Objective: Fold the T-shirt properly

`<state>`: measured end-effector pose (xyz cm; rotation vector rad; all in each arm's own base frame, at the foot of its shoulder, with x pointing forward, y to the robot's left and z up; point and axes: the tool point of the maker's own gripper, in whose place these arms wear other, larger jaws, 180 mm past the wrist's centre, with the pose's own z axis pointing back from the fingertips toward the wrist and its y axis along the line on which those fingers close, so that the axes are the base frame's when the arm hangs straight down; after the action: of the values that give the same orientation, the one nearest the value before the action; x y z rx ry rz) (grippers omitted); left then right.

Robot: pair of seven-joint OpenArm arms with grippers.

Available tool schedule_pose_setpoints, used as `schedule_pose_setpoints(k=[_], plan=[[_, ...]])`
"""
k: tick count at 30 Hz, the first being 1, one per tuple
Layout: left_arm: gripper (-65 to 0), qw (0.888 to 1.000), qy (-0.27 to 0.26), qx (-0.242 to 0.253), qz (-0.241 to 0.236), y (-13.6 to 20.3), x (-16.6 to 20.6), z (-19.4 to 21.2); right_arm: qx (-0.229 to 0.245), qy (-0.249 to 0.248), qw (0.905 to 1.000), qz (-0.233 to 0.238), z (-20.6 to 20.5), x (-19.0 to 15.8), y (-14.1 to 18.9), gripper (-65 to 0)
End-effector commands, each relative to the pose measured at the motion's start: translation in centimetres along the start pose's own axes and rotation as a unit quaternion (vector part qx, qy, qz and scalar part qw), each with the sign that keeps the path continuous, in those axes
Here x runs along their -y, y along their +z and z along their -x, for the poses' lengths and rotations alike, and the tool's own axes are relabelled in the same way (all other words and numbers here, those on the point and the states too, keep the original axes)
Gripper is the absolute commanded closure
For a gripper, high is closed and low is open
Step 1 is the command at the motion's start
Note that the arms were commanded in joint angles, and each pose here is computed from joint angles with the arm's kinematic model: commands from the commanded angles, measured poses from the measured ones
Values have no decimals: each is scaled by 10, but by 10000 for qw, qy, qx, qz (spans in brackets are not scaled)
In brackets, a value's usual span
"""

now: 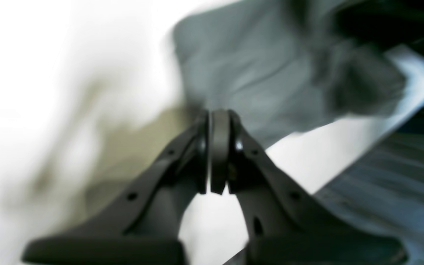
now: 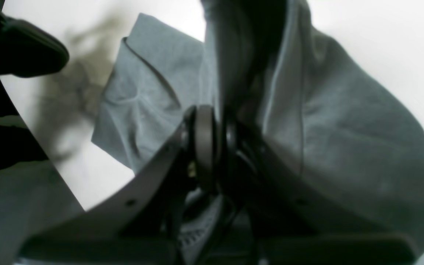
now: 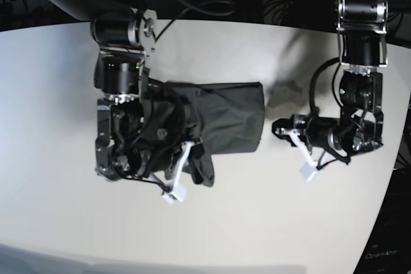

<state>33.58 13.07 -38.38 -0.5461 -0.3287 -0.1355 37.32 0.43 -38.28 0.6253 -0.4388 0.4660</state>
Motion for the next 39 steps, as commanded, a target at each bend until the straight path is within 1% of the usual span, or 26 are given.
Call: schedule_pose_setpoints(k=[1, 4, 7, 13, 17, 20, 22, 24, 27, 39], plan=[[-17, 9998, -78, 181, -40, 8, 0, -13, 384, 203, 9990, -52, -30, -6, 9, -7], [-17, 9987, -147, 40, -478, 5, -18, -1, 466, 251, 9986, -38, -39, -6, 12, -7], [-17, 9976, -167, -41, -667, 1, -26, 9, 492, 270, 9984, -35, -42, -6, 14, -7], [-17, 9980, -128, 9, -613, -7, -22, 11, 524, 318, 9981, -16, -50, -6, 18, -7], [-17, 9981, -126, 34, -601, -7, -21, 8, 675, 221, 9971, -274, -52, -14, 16, -7], [-17, 9980, -115, 89, -613, -7, -21, 6, 828, 116, 9949, -555, -52, -24, 15, -7], [-17, 9973, -116, 44, -723, -10, -26, 9, 980, 35, 9921, -780, -55, -31, 16, -7], [-17, 9957, -120, -221, -892, -19, -35, 22, 1217, -17, 9876, -987, -63, -38, 20, -7], [-17, 9952, -47, -409, -893, -30, -37, 33, 1538, -85, 9794, -1309, -75, -49, 26, -7], [-17, 9954, -15, -432, -857, -34, -35, 35, 1593, -77, 9782, -1331, -79, -50, 28, -7]])
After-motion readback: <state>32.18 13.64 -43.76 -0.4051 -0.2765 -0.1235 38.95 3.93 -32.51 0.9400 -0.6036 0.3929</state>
